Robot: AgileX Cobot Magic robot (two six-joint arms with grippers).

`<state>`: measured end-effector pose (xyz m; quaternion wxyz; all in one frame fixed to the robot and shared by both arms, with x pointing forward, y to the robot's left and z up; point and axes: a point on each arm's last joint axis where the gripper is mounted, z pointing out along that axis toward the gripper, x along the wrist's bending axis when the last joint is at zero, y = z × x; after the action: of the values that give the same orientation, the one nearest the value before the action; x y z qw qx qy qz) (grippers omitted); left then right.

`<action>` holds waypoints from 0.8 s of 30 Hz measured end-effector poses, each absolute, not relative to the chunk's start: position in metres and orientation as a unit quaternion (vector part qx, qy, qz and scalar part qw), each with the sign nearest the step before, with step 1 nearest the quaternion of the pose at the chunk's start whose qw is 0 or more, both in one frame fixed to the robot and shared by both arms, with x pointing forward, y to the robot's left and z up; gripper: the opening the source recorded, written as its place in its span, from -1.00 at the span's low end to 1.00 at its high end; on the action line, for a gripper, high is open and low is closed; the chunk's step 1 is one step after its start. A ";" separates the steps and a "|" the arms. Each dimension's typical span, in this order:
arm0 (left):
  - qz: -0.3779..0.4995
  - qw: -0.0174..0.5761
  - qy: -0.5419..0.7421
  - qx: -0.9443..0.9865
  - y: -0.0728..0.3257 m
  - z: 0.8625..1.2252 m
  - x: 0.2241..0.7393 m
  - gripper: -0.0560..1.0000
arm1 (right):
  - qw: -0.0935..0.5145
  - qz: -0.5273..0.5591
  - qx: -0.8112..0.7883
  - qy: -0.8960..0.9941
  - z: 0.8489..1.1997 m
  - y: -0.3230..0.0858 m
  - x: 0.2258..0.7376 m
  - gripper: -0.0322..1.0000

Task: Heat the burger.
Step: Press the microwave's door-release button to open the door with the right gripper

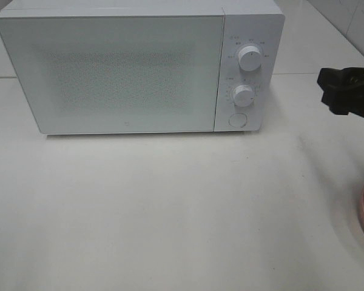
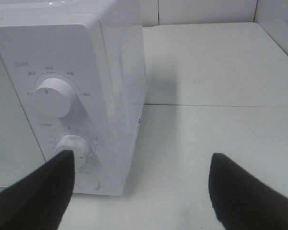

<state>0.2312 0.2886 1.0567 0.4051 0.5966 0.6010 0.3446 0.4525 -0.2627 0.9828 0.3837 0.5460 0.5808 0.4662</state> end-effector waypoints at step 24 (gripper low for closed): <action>0.345 0.405 0.601 0.597 0.289 1.057 0.231 0.93 | 0.450 0.447 0.488 0.599 0.939 -0.176 0.434 0.52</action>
<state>0.2312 0.2886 1.0567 0.4051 0.5966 0.6010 0.3446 0.4345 -0.1757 0.9390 0.4502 0.4883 0.5989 0.4474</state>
